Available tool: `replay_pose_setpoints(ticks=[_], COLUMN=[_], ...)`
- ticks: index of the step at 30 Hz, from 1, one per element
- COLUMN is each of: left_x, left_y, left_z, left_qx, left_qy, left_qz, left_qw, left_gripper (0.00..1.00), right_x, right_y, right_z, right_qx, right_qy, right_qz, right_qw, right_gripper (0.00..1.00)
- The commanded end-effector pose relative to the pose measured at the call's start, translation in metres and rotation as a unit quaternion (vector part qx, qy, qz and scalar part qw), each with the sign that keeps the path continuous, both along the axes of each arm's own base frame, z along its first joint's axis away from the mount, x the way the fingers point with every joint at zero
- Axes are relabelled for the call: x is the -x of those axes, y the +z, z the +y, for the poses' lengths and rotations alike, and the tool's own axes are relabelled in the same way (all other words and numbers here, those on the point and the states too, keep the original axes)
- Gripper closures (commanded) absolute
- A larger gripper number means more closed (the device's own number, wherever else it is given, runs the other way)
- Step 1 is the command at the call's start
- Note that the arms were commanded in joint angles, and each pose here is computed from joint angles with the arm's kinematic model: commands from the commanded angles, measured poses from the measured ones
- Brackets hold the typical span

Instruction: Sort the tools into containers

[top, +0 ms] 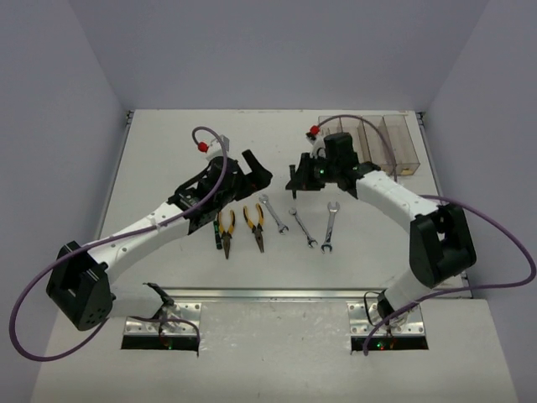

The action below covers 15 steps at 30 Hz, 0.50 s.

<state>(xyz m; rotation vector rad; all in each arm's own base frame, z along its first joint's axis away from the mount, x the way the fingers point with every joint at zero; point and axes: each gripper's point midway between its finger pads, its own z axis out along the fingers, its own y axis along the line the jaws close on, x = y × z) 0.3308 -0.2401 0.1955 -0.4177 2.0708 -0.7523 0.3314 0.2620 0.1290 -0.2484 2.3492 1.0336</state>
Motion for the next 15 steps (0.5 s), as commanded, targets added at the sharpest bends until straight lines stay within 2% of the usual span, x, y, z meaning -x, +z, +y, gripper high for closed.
replay_pose_setpoints(ticks=[1, 3, 5, 7, 8, 9, 12, 14, 15], left_x=[0.010, 0.020, 0.032, 0.043, 0.050, 0.055, 0.066, 0.068, 0.068], left_y=[-0.006, -0.018, -0.033, -0.040, -0.050, -0.051, -0.062, -0.071, -0.074], left_z=[0.091, 0.100, 0.106, 0.112, 0.118, 0.122, 0.131, 0.139, 0.142], left_qx=[-0.180, -0.209, -0.225, -0.233, -0.242, -0.241, -0.246, -0.251, -0.253], left_qy=[0.143, 0.133, 0.124, 0.120, 0.118, 0.121, 0.118, 0.122, 0.123], left_qz=[0.028, 0.046, 0.069, 0.081, 0.090, 0.089, 0.104, 0.118, 0.123], left_qw=[0.973, 0.968, 0.964, 0.962, 0.959, 0.959, 0.956, 0.953, 0.952], left_gripper=[0.00, 0.00, 0.00, 0.00, 0.00, 0.00, 0.00, 0.00, 0.00], right_x=[-0.084, -0.114, -0.133, -0.166, -0.172, -0.196, -0.223, -0.238, -0.243], right_y=[0.000, 0.008, -0.015, 0.000, -0.026, -0.007, -0.021, -0.027, -0.029], right_z=[-0.146, -0.183, -0.207, -0.224, -0.232, -0.239, -0.248, -0.253, -0.255], right_qx=[0.252, 0.310, 0.361, 0.369, 0.388, 0.386, 0.404, 0.417, 0.422], right_qy=[-0.145, -0.167, -0.162, -0.179, -0.167, -0.181, -0.170, -0.171, -0.174], right_qz=[-0.036, -0.050, -0.021, -0.036, -0.006, -0.030, -0.015, -0.021, -0.025], right_qw=[0.956, 0.935, 0.918, 0.911, 0.907, 0.904, 0.899, 0.893, 0.890], right_gripper=[0.93, 0.93, 0.95, 0.96, 0.97, 0.97, 0.96, 0.93, 0.86])
